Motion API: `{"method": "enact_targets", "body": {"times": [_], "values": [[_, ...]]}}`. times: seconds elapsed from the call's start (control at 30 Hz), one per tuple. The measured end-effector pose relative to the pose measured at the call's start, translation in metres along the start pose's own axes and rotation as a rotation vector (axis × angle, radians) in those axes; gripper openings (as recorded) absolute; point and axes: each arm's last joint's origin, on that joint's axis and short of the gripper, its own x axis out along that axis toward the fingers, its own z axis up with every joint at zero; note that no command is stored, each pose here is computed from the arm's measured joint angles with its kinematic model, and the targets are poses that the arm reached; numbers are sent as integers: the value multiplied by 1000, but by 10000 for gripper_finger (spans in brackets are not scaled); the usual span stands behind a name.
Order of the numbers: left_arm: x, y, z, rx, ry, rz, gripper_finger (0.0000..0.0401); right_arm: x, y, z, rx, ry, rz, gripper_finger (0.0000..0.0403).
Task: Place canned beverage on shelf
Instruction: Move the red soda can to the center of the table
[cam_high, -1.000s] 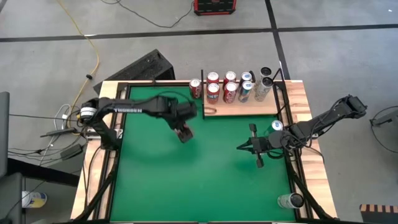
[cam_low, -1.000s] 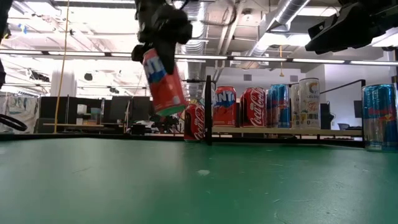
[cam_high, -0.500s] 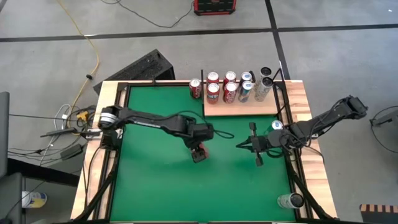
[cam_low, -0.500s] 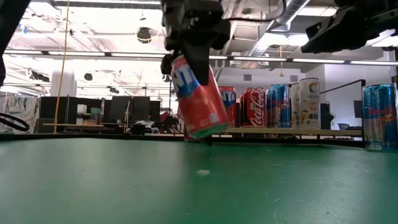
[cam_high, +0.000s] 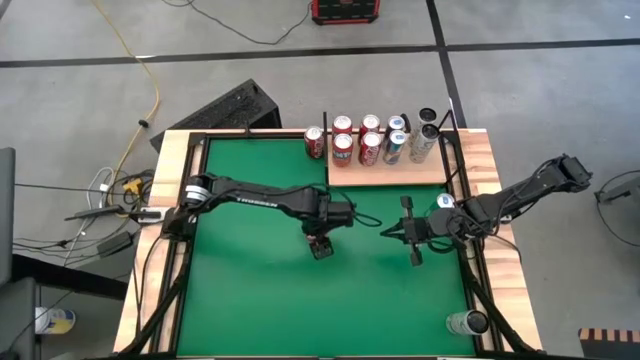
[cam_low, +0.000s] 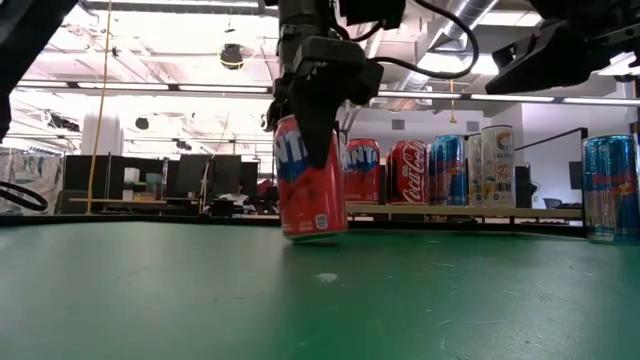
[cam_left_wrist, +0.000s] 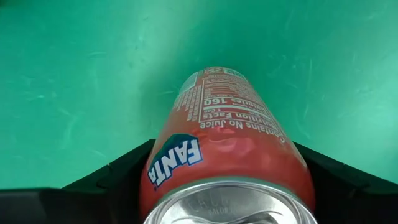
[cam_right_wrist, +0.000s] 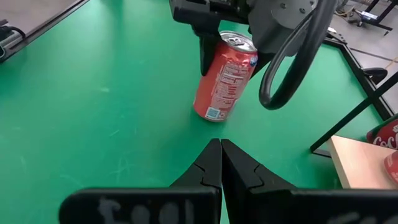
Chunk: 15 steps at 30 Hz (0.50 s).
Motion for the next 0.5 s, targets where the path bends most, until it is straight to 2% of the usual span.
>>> {"method": "enact_targets", "body": {"times": [0.23, 0.4, 0.5], "values": [[0, 5, 2, -13, 12, -48, 383, 0, 0, 0, 3, 0, 0, 24], [-1, 8, 6, -12, 2, -78, 393, 0, 0, 0, 3, 0, 0, 24], [-11, 7, 7, 11, 12, -101, 392, 0, 0, 0, 4, -1, 0, 24]]}}
